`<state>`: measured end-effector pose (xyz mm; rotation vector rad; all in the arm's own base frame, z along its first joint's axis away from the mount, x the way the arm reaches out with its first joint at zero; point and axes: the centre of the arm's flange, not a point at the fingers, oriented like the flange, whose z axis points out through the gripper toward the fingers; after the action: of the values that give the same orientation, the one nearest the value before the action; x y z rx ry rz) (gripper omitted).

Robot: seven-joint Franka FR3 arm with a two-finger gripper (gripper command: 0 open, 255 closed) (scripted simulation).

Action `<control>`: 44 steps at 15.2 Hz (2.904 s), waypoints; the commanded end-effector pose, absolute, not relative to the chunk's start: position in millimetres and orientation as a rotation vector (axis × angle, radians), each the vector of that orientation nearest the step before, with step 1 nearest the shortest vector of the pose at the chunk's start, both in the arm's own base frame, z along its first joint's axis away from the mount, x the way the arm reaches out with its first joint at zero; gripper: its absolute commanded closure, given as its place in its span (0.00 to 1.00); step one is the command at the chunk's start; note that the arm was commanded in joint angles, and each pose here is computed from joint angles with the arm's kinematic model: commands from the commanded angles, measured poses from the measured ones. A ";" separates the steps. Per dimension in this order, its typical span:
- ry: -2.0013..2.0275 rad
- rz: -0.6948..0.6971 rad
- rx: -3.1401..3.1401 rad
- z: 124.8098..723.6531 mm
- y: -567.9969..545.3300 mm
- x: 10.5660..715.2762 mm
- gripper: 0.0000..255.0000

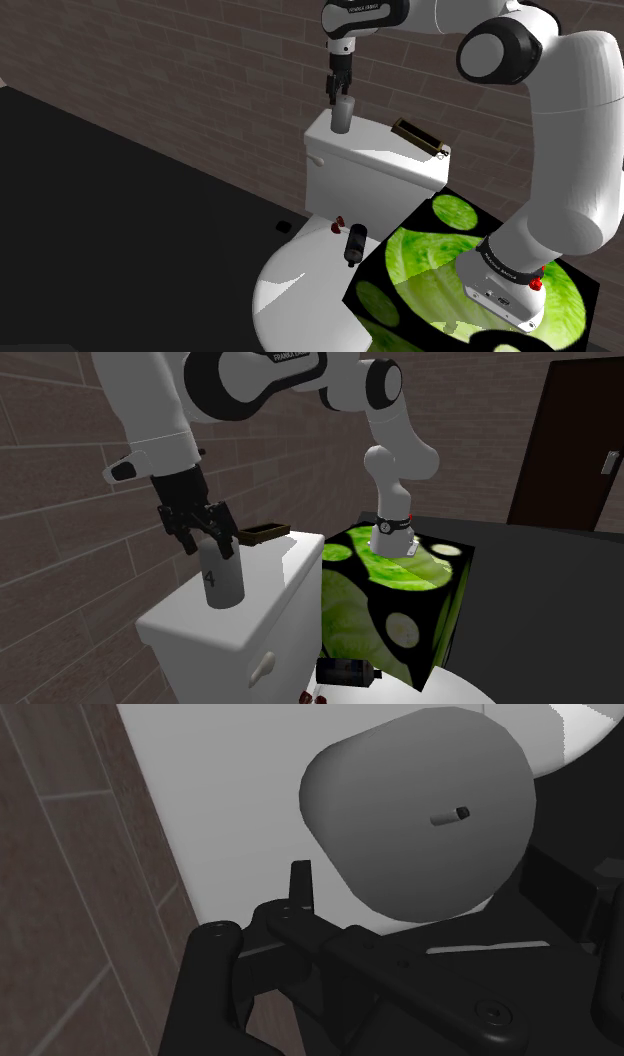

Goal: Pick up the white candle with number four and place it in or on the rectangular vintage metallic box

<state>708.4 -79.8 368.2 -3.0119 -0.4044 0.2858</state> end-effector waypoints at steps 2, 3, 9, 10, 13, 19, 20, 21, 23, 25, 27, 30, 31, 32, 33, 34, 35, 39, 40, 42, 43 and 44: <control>-0.404 0.286 -3.012 368.2 -79.8 708.4 1.00; -0.404 0.286 -3.012 368.2 -79.8 708.4 1.00; -0.404 0.286 -3.012 367.6 -80.3 708.0 1.00; -0.404 0.286 -3.012 368.2 -79.8 708.4 1.00; -0.404 0.286 -3.012 384.0 -79.8 708.4 1.00; -0.404 0.286 -3.012 415.7 -79.8 708.4 1.00; -0.404 0.286 -3.012 421.0 -79.8 708.4 1.00; -0.404 0.286 -3.012 426.3 -79.8 708.4 1.00; -0.404 0.286 -3.012 436.8 -79.8 708.4 1.00; -0.404 0.286 -3.012 447.4 -79.8 708.4 1.00; -0.404 0.286 -3.012 458.0 -79.8 708.4 1.00; -0.404 0.286 -3.012 473.8 -79.8 708.4 1.00; -0.404 0.286 -3.012 479.1 -79.8 708.4 1.00; -0.404 0.286 -3.012 484.4 -79.8 708.4 1.00; -0.404 0.286 -3.012 489.6 -79.8 708.4 1.00; -0.404 0.286 -3.012 493.0 -79.8 708.4 1.00; -0.404 0.286 -3.012 495.0 -86.9 697.4 1.00; -0.404 0.286 -3.012 503.0 -115.3 653.6 1.00; -0.404 0.286 -3.012 505.0 -122.4 642.7 1.00; -0.404 0.286 -3.012 509.0 -136.6 620.8 1.00; -0.404 0.286 -3.012 510.9 -143.7 609.8 1.00; -0.404 0.286 -3.012 512.9 -150.8 598.9 1.00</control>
<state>610.4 -141.6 509.0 -3.0124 -0.4035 0.2866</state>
